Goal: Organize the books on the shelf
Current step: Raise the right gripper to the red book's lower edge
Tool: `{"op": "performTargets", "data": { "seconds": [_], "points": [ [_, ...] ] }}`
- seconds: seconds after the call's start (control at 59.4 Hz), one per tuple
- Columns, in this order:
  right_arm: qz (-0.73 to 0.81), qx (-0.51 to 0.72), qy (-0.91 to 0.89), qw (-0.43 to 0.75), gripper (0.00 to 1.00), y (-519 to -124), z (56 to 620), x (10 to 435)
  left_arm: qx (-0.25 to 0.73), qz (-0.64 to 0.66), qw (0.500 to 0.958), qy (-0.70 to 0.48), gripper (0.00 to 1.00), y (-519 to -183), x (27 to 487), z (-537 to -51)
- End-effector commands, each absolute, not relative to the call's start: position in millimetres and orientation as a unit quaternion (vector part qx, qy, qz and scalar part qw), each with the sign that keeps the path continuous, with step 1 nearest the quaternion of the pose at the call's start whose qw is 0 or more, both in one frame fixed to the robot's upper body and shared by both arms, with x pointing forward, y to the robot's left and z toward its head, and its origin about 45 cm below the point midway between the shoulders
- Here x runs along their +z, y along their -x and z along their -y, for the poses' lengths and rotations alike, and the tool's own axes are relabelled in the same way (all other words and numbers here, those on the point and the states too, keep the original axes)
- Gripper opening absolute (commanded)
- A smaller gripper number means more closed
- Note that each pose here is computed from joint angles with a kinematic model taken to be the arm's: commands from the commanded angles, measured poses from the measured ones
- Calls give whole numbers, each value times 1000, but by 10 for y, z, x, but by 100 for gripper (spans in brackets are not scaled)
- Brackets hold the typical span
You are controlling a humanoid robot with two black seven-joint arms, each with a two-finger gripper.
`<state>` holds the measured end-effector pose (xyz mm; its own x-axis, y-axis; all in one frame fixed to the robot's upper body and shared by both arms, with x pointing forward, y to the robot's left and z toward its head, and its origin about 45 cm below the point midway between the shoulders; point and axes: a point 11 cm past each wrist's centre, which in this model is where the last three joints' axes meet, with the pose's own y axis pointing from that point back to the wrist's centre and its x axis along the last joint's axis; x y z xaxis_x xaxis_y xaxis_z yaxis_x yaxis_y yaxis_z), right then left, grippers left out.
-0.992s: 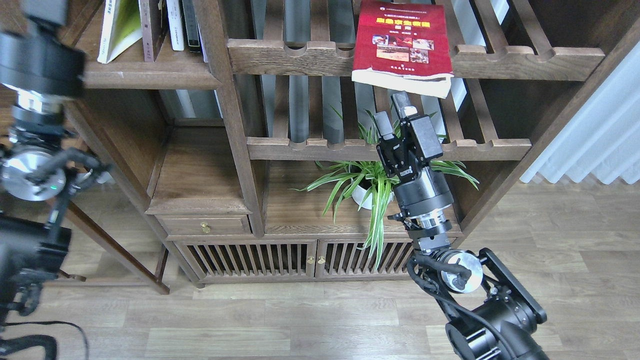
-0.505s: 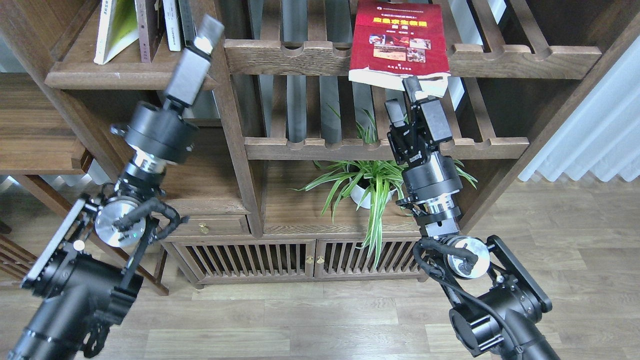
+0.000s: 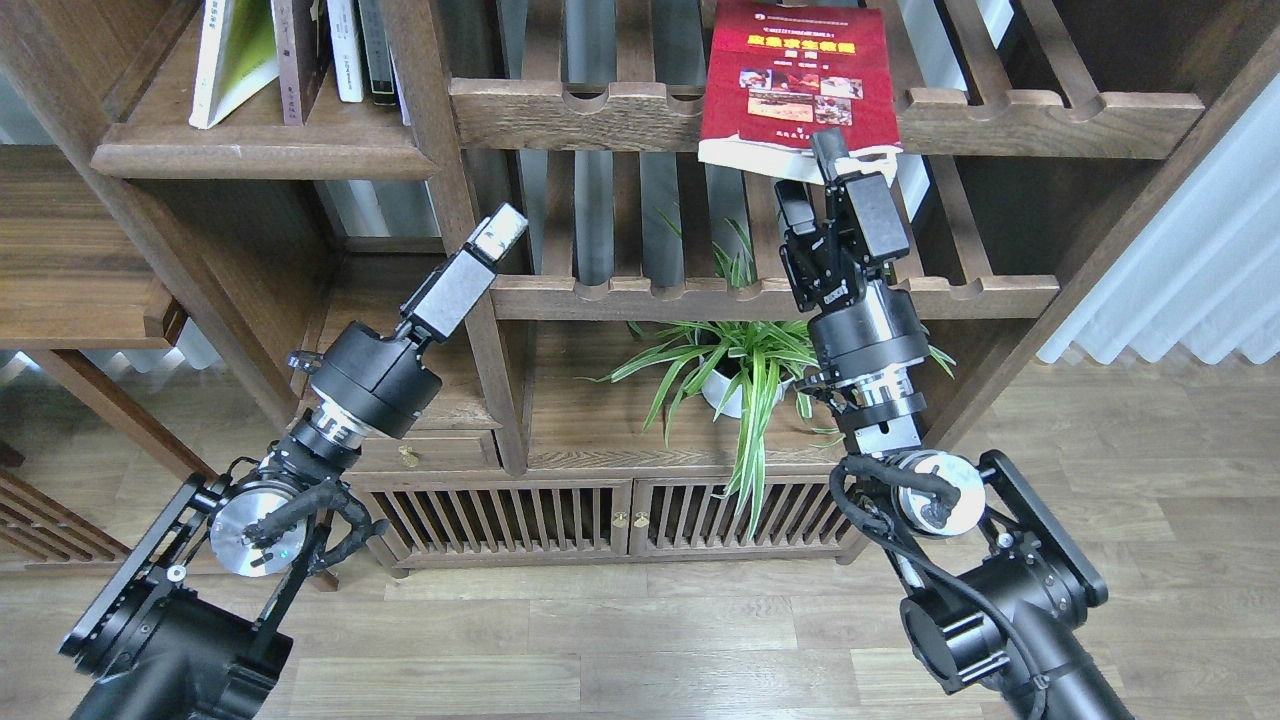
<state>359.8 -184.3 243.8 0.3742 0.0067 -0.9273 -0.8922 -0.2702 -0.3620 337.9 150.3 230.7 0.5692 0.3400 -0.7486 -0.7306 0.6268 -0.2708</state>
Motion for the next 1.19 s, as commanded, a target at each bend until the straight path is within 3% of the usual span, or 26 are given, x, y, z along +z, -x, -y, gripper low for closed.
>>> {"op": "performTargets", "data": {
  "seconds": [0.0,0.807,1.093,1.11,1.177],
  "points": [
    [-342,448,660,497,85,-3665,1828,2496,313,-340,840,284,72,-3350,2284,-1443],
    [-379,460,658,460,84,-3953,1729,2711,306,-347,843,275,70,-3304,2238,-1376],
    [-403,460,639,468,58,-4004,1886,2706,307,-347,843,274,70,-3301,2233,-1376],
    [-404,459,637,470,52,-4004,1908,2702,307,-348,842,274,70,-3298,2227,-1378],
    [-407,455,632,477,44,-4011,1968,2712,307,-348,842,274,70,-3295,2222,-1379]
  ]
}}
